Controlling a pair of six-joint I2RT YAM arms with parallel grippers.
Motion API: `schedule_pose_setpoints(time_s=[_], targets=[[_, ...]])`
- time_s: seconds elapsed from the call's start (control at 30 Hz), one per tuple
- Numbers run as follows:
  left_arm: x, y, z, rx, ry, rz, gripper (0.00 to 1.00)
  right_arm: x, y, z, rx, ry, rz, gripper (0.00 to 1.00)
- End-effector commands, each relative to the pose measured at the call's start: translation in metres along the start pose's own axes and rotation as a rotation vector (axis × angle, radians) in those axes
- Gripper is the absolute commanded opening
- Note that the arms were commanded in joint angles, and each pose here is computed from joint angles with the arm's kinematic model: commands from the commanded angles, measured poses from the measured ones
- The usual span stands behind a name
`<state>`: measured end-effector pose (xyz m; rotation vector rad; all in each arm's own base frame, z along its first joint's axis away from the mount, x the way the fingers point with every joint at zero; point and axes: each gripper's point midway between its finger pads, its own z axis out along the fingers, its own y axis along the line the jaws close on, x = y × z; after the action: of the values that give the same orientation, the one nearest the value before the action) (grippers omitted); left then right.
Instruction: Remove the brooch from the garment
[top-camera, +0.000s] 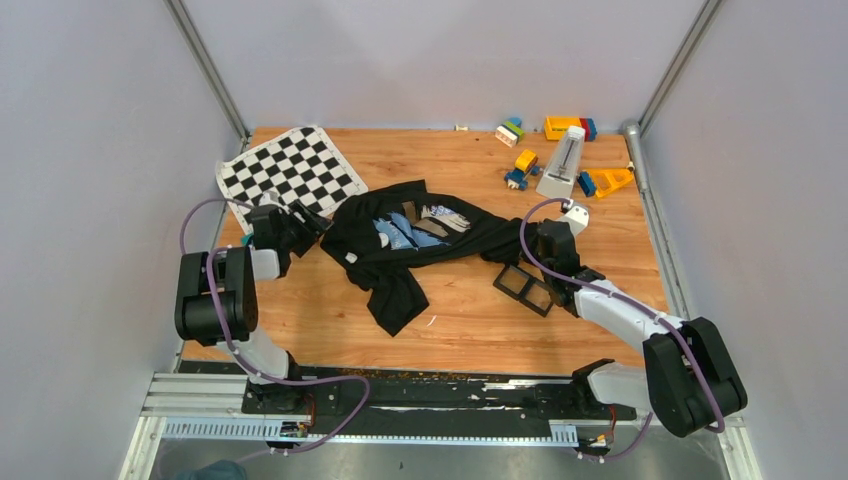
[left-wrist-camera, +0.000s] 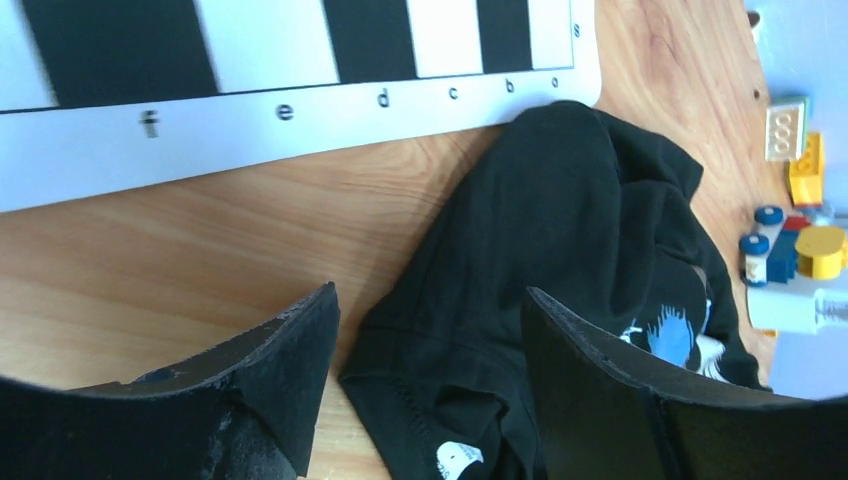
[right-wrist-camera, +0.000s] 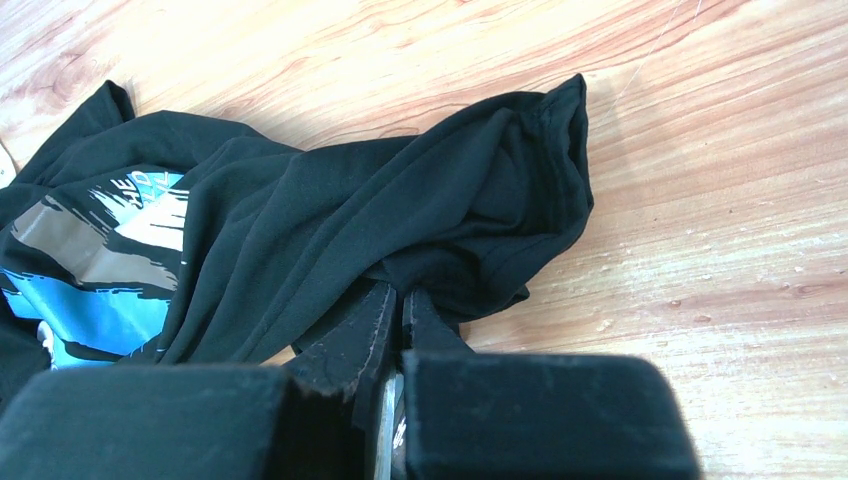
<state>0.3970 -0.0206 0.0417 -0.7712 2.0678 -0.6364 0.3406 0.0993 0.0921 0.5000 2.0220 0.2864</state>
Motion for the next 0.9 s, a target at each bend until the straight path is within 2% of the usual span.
schedule_pose_setpoints(time_s=[0.0, 0.07, 0.13, 0.2, 0.23, 0.27, 0.33, 0.37, 0.5, 0.63, 0.73, 0.83, 0.87], targets=[[0.034, -0.004, 0.007, 0.028, 0.161, 0.029, 0.74, -0.016, 0.011, 0.001, -0.031, -0.053, 0.013, 0.00], [0.040, -0.005, 0.005, -0.002, 0.184, 0.059, 0.73, -0.014, 0.011, 0.002, -0.028, -0.047, 0.012, 0.00], [0.040, -0.007, 0.003, -0.019, 0.179, 0.087, 0.66, -0.014, 0.012, 0.003, -0.027, -0.043, 0.011, 0.00], [0.037, -0.009, 0.002, -0.027, 0.170, 0.116, 0.53, -0.014, 0.012, 0.003, -0.028, -0.042, 0.010, 0.00], [0.037, -0.011, 0.002, -0.023, 0.168, 0.132, 0.43, -0.014, 0.013, 0.003, -0.031, -0.043, 0.010, 0.00], [0.036, -0.012, 0.003, -0.021, 0.166, 0.140, 0.37, -0.014, 0.013, 0.002, -0.034, -0.041, 0.009, 0.00], [0.039, -0.022, 0.006, 0.044, 0.174, 0.161, 0.06, -0.015, 0.015, 0.002, -0.043, -0.042, 0.005, 0.00], [0.040, -0.025, 0.007, 0.070, 0.179, 0.161, 0.02, -0.015, 0.016, 0.002, -0.048, -0.039, 0.003, 0.00], [0.038, -0.037, 0.002, 0.142, 0.173, 0.160, 0.00, -0.014, 0.016, 0.000, -0.055, -0.033, -0.001, 0.00], [0.009, -0.034, -0.014, 0.084, 0.053, 0.167, 0.00, -0.017, 0.018, 0.004, -0.089, 0.001, 0.024, 0.00], [-0.010, -0.038, -0.031, 0.059, 0.035, 0.122, 0.00, -0.029, 0.025, 0.013, -0.115, 0.056, 0.067, 0.00], [-0.049, -0.067, -0.048, 0.107, -0.007, 0.118, 0.00, -0.058, 0.033, 0.019, -0.111, 0.075, 0.104, 0.00], [-0.053, -0.061, -0.054, 0.069, 0.015, 0.094, 0.00, -0.067, 0.038, 0.018, -0.124, 0.089, 0.114, 0.00]])
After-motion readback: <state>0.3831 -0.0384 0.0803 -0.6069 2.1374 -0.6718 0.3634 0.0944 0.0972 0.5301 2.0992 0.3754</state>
